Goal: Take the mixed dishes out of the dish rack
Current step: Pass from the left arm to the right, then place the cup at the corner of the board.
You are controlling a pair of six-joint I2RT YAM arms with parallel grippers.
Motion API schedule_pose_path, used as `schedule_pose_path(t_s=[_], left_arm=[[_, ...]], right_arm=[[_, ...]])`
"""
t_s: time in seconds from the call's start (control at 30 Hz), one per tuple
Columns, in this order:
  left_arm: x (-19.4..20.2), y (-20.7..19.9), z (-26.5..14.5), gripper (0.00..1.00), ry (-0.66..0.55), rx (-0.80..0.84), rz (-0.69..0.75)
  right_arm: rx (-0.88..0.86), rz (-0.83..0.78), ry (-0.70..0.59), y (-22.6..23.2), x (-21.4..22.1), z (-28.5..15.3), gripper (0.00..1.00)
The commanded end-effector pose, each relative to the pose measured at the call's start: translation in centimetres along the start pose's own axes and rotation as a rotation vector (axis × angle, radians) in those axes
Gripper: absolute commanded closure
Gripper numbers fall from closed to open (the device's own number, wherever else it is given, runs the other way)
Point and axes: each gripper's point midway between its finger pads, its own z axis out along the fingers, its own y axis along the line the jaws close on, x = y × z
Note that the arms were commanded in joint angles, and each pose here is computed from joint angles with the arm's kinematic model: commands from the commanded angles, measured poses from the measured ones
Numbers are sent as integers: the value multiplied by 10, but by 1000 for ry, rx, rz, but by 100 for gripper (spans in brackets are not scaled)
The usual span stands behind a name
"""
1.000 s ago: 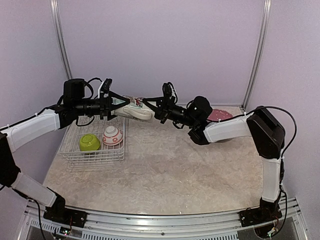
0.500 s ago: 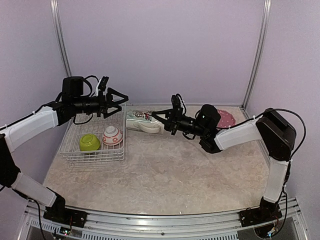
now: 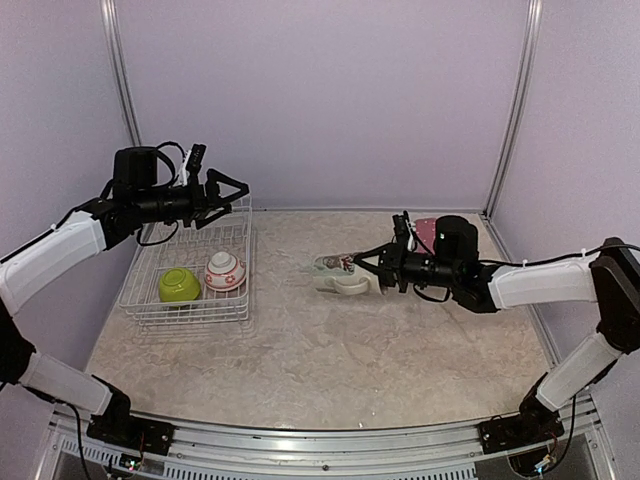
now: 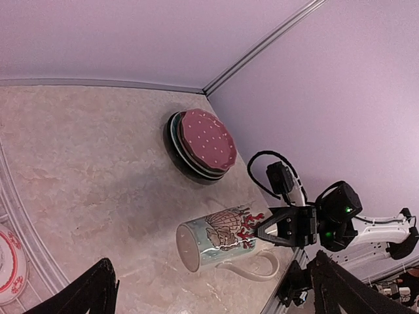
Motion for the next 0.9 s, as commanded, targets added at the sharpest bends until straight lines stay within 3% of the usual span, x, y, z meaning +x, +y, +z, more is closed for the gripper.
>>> schedule_pose_path(t_s=[0.0, 0.23, 0.43, 0.63, 0.87], left_arm=[[-15, -8, -14, 1, -52, -41, 68], [-19, -9, -20, 1, -73, -64, 92], [-19, -10, -20, 1, -69, -64, 84], [-19, -12, -20, 1, -63, -54, 73], [-17, -14, -18, 1, -48, -37, 51]], right_arm=[[197, -149, -50, -7, -12, -31, 100], [790, -247, -13, -66, -20, -102, 100], [1136, -231, -106, -75, -43, -169, 100], [1187, -93, -229, -76, -66, -197, 100], [1187, 174, -325, -98, -95, -215, 100]])
